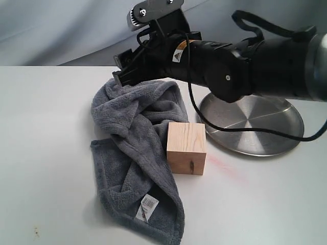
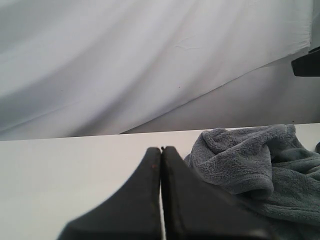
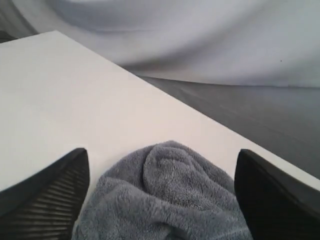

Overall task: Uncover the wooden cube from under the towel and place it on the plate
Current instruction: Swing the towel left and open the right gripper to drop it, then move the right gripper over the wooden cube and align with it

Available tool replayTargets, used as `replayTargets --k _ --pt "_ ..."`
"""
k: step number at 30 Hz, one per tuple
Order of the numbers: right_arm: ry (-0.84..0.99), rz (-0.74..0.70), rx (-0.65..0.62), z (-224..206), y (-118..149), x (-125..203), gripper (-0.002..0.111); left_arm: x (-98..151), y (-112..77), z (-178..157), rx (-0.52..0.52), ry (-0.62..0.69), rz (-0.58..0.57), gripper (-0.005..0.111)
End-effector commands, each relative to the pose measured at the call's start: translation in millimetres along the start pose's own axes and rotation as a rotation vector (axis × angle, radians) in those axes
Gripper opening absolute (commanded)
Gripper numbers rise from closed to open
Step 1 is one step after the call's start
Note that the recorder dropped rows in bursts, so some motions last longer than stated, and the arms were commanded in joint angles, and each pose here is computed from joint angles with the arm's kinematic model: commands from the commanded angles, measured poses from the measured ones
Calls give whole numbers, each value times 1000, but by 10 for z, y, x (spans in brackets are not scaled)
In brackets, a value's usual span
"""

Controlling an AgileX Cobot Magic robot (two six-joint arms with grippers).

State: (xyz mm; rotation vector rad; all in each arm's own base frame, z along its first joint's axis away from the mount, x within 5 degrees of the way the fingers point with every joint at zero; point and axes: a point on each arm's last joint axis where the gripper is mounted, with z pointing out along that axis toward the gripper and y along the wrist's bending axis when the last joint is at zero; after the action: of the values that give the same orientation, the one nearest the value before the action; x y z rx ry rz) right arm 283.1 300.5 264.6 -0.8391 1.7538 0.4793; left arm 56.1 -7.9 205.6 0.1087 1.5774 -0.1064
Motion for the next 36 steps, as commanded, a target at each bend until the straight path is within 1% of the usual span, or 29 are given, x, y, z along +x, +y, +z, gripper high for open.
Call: replayTargets --k 1,5,8,14,16,24,28,33,36 --pt "69 10 -11 -117 -21 -50 73 1 2 -1 -3 -13 -5 0" --pt "170 57 -28 -214 -8 -29 73 1 2 -1 -3 -13 -5 0" --pt "312 96 -47 -325 12 34 73 1 2 -1 -3 -13 -5 0" --pt "602 95 -89 -579 49 171 73 1 2 -1 -3 -13 -5 0" --pt "665 96 -97 -614 57 217 72 1 2 -1 -3 -13 -5 0" --pt "661 198 -58 -598 56 244 70 1 2 -1 -3 -13 -5 0" --pt "660 240 -6 -596 24 246 70 1 2 -1 -3 -13 -5 0" --pt "632 342 115 -581 -62 294 70 1 2 -1 -3 -13 -5 0" --pt "591 467 138 -557 -134 398 70 1 2 -1 -3 -13 -5 0"
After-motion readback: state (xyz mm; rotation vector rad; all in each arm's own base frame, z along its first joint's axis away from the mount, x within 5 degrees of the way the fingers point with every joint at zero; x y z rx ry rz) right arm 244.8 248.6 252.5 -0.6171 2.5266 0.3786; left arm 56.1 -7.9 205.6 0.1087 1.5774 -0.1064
